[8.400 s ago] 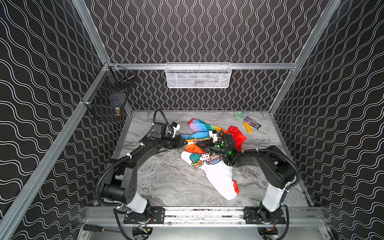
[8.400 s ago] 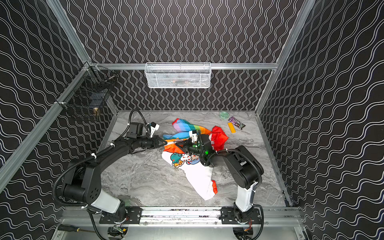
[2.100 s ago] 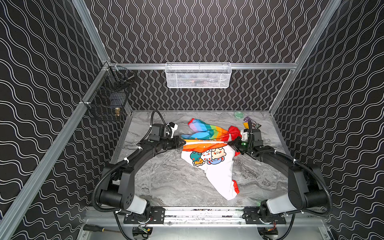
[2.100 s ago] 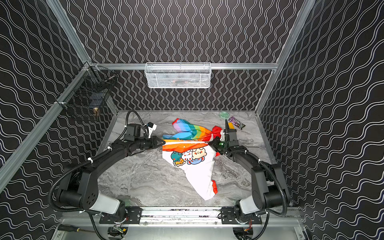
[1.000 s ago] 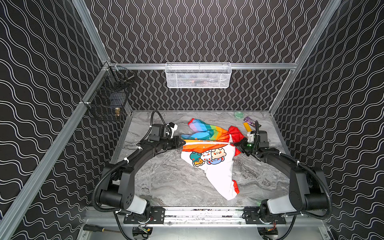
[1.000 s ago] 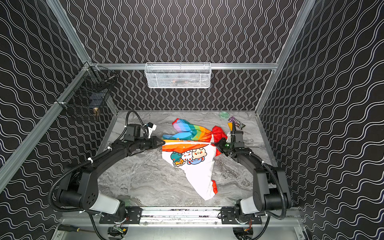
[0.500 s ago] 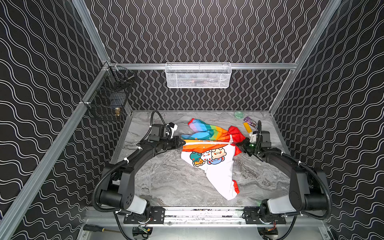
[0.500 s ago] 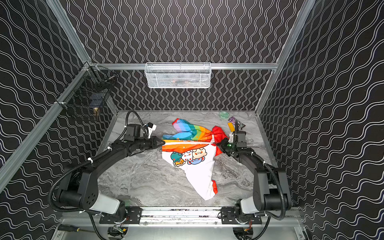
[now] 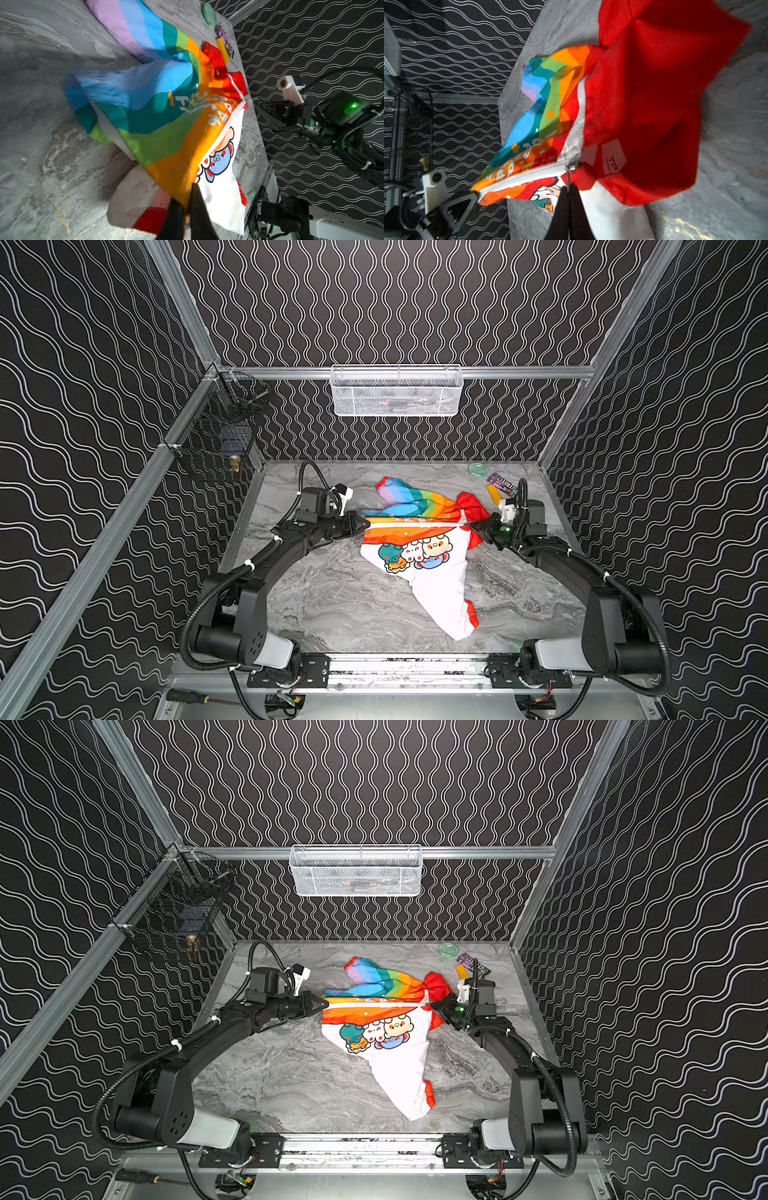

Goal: Zip up the jacket

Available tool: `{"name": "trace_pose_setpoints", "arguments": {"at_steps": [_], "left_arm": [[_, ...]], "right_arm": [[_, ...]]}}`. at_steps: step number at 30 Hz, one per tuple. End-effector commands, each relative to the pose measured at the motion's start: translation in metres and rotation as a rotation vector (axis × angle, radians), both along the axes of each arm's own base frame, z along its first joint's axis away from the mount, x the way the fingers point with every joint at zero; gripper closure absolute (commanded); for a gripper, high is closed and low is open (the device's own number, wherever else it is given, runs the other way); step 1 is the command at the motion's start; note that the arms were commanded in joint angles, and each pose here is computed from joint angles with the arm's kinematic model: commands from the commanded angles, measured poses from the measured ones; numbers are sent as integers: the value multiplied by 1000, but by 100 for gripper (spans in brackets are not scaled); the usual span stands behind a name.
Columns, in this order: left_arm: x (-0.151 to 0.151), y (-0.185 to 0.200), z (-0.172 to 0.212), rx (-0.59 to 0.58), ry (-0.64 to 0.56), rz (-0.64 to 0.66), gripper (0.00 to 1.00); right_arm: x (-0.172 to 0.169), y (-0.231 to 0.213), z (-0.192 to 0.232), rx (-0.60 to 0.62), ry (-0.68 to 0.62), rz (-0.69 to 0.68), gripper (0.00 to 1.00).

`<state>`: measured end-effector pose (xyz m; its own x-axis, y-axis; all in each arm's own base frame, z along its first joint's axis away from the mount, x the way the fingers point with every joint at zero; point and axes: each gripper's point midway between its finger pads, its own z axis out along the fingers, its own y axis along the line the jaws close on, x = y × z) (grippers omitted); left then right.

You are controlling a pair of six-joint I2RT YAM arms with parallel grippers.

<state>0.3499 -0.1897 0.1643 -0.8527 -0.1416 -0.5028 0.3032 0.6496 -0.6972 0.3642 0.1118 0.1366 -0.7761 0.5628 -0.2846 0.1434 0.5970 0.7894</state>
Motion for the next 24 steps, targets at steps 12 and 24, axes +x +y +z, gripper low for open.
{"name": "trace_pose_setpoints", "arguments": {"at_steps": [12,24], "left_arm": [[-39,7,-13,22,67,45,100],[121,-3,109,86,-244,97,100]], "right_arm": [[-42,9,4,-34,5,69,100],[112,1,142,-111,-296,29,100]]}}
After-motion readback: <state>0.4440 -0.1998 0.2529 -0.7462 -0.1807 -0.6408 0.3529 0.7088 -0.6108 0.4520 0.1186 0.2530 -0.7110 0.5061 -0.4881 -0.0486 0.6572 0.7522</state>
